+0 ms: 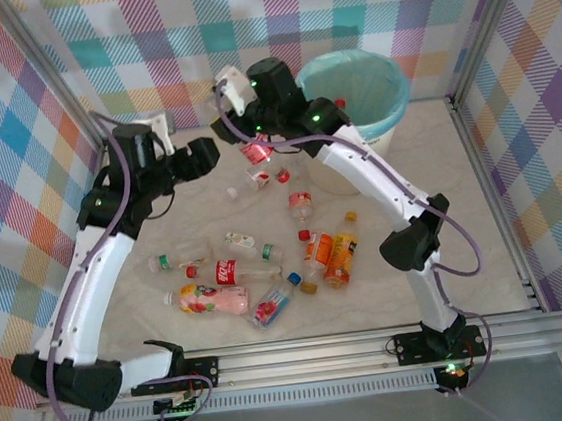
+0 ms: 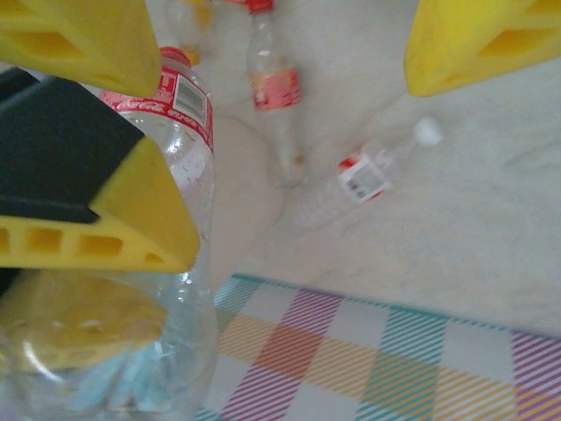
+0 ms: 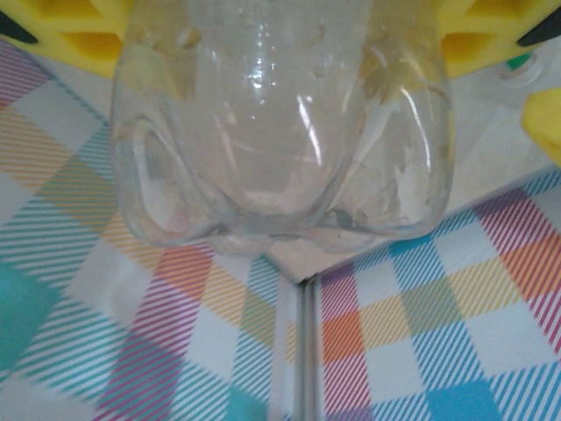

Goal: Put the plastic bottles in the bin

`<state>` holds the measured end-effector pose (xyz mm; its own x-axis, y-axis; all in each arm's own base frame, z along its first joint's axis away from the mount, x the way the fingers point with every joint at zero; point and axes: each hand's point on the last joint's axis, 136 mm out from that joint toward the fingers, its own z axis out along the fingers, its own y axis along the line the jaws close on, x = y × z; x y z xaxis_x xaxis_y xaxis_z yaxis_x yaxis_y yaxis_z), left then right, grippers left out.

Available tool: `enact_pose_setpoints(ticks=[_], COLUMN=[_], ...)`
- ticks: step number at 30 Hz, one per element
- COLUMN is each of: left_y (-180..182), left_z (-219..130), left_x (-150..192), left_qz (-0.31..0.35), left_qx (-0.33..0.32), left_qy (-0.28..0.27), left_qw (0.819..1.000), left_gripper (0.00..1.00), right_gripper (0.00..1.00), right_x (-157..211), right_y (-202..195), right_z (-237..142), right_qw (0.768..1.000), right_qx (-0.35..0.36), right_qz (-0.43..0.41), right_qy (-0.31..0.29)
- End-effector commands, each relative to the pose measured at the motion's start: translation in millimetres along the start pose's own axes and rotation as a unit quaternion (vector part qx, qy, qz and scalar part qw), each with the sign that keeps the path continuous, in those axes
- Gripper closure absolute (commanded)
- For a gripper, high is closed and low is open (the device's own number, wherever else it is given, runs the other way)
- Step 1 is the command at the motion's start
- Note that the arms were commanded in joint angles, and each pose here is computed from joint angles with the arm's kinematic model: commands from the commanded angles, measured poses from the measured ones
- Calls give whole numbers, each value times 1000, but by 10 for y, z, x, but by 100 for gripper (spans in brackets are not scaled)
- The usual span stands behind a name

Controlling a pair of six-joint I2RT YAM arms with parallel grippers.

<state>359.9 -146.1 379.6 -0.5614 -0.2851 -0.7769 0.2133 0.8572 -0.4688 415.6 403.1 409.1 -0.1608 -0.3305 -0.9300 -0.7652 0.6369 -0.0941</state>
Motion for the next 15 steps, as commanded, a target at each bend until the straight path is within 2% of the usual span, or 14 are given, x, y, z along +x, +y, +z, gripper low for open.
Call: enact_pose_setpoints(ticks=[1, 9, 15], left_y=[-497, -1429, -1865], left_z=[71, 527, 922], left_x=[-288, -318, -383], left_qz=[28, 94, 107], left_qx=[80, 181, 234], left_qy=[-22, 6, 8], left_qw=[996, 979, 966], left_gripper=[27, 27, 27], right_gripper=[49, 49, 50], right_x=[-639, -783, -656], right_y=[-425, -1174, -1707], right_z=[-621, -1188, -1467], right_qw=[993, 977, 961], right_qx=[60, 163, 231], right_qz=[-14, -23, -12], right_qy=[-97, -135, -149])
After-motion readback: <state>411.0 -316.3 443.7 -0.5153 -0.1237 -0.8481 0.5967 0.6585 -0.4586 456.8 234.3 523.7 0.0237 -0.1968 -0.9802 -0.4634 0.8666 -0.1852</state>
